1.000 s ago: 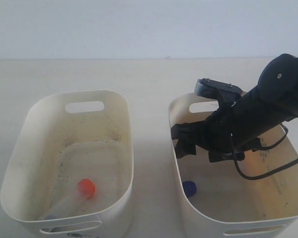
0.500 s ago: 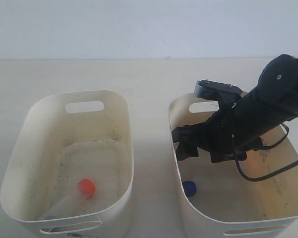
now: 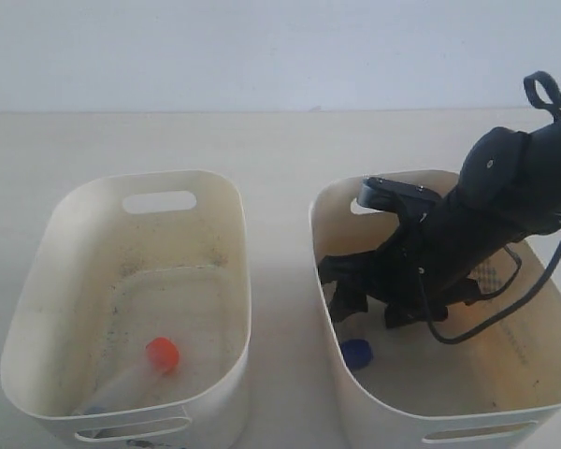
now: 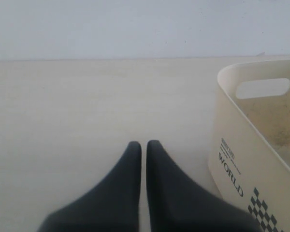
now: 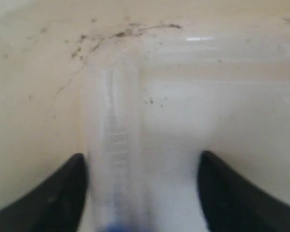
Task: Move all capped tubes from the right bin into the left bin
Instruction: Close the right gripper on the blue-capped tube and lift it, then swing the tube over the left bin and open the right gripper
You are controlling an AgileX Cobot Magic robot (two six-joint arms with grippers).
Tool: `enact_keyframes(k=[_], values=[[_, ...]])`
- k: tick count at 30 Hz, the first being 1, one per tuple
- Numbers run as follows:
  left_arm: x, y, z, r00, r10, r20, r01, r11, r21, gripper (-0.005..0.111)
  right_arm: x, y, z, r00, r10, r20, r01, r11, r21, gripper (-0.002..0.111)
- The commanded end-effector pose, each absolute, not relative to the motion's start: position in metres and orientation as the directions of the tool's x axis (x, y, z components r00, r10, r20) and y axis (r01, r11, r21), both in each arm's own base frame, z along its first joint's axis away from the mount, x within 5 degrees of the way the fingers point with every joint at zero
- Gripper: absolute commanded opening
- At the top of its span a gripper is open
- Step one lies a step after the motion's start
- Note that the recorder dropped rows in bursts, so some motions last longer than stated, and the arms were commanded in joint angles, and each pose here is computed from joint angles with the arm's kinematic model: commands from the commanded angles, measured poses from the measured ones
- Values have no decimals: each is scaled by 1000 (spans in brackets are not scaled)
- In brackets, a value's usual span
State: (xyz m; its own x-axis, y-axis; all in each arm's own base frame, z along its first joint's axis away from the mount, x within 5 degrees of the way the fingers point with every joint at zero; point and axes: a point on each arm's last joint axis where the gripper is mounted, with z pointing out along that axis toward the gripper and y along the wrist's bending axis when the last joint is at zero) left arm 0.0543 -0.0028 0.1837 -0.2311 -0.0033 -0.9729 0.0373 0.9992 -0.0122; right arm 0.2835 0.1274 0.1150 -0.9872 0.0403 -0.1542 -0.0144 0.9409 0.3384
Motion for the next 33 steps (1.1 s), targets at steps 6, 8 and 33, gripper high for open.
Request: enact_keyframes(k=[6, 8, 33], values=[[54, -3, 185, -218, -9, -976, 38, 999, -17, 4, 276, 125, 89, -996, 5, -86, -21, 954, 298, 0], [54, -3, 185, -218, -9, -976, 38, 999, -17, 4, 276, 126, 94, -996, -17, -86, -43, 951, 307, 0], [54, -3, 185, -218, -9, -976, 38, 999, -17, 4, 252, 156, 320, -761, -141, -633, -553, 651, 520, 0]])
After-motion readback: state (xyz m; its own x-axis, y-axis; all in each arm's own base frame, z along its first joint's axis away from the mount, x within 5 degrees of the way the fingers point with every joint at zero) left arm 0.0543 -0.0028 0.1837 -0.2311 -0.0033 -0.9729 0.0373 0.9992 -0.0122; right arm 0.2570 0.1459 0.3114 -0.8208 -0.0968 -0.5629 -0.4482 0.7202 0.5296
